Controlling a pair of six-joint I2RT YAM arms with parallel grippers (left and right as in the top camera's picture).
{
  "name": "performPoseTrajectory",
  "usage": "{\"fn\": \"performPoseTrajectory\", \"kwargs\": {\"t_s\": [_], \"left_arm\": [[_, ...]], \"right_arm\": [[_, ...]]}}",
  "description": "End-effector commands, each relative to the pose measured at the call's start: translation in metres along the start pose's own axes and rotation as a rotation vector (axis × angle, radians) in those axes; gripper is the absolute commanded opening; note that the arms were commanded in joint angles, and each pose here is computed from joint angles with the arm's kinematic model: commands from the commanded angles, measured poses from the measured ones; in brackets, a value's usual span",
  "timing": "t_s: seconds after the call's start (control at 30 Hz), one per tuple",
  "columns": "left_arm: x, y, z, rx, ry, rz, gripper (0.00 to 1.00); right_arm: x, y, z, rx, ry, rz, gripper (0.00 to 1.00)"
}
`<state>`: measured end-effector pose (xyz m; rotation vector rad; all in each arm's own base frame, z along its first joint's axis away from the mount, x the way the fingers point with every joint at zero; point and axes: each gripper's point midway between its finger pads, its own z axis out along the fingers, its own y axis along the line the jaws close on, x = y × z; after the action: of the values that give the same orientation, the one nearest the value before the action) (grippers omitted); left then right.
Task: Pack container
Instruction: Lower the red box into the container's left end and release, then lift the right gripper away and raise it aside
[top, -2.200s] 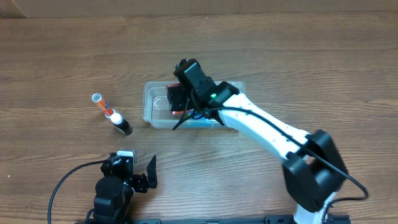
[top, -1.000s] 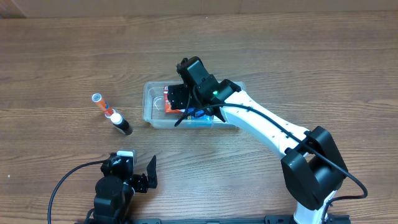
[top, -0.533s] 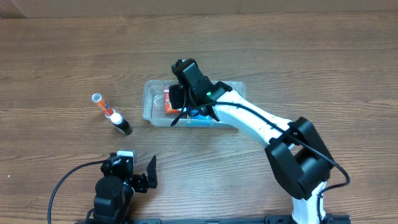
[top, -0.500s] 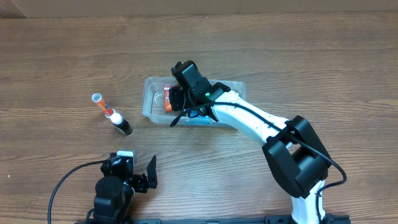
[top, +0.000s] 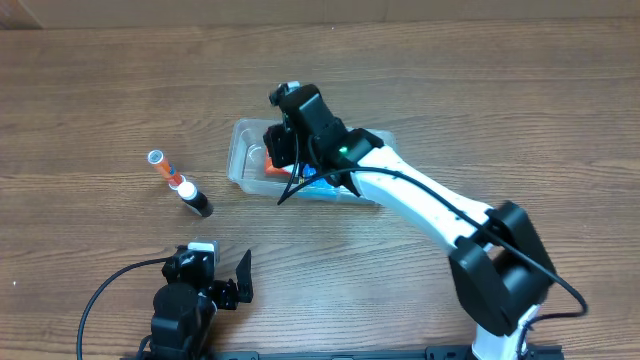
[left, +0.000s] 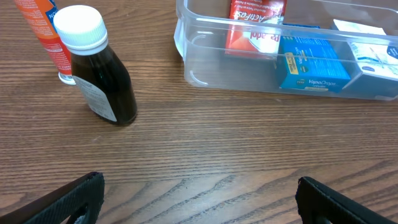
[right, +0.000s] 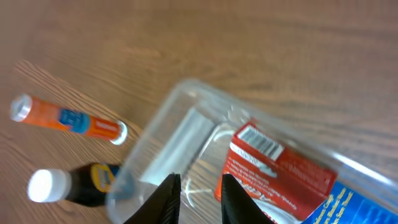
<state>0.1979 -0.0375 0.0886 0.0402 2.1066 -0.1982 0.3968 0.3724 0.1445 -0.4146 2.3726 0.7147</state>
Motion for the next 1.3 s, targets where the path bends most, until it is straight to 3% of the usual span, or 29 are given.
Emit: {"fn": "performPoseTrajectory", "kwargs": {"t_s": [0.0,0.2,0.57,0.7,0.87,0.9,0.97,1.07,1.17,1.27], "left_arm": [[0.0,-0.001,0.001,0.003,-0.007,0.023,1.0],[0.0,-0.001,0.001,0.003,-0.007,0.023,1.0],[0.0,-0.001,0.001,0.003,-0.007,0.023,1.0],[0.0,-0.001,0.001,0.003,-0.007,0.023,1.0],[0.0,-0.001,0.001,0.003,-0.007,0.023,1.0],[0.0,-0.001,0.001,0.003,-0.007,0.023,1.0],[0.0,-0.001,0.001,0.003,-0.007,0.023,1.0],[-0.005,0.004,0.0,-0.025,-0.026,0.031,1.0],[-0.011,0.007,0.0,-0.047,-0.053,0.028,1.0],[-0.007,0.006,0.0,-0.041,-0.038,0.028,1.0]], "right_arm": [[0.0,-0.012,0.009,0.061,-0.012,-0.015,0.24],[0.011,-0.047,0.042,0.145,-0.009,0.002,0.21],[0.011,-0.056,0.038,0.15,0.01,0.016,0.16],[-0.01,-0.044,-0.019,0.145,-0.001,0.015,0.16],[-0.036,-0.066,-0.151,0.214,-0.063,0.182,0.18],[-0.039,-0.081,-0.184,0.244,-0.087,0.248,0.27],[-0.042,-0.105,-0.228,0.289,-0.14,0.34,0.31],[-0.046,-0.138,-0.284,0.34,-0.232,0.442,0.58],[-0.042,-0.157,-0.311,0.362,-0.269,0.509,0.99],[-0.03,-0.164,-0.314,0.39,-0.236,0.539,1.0]]}}
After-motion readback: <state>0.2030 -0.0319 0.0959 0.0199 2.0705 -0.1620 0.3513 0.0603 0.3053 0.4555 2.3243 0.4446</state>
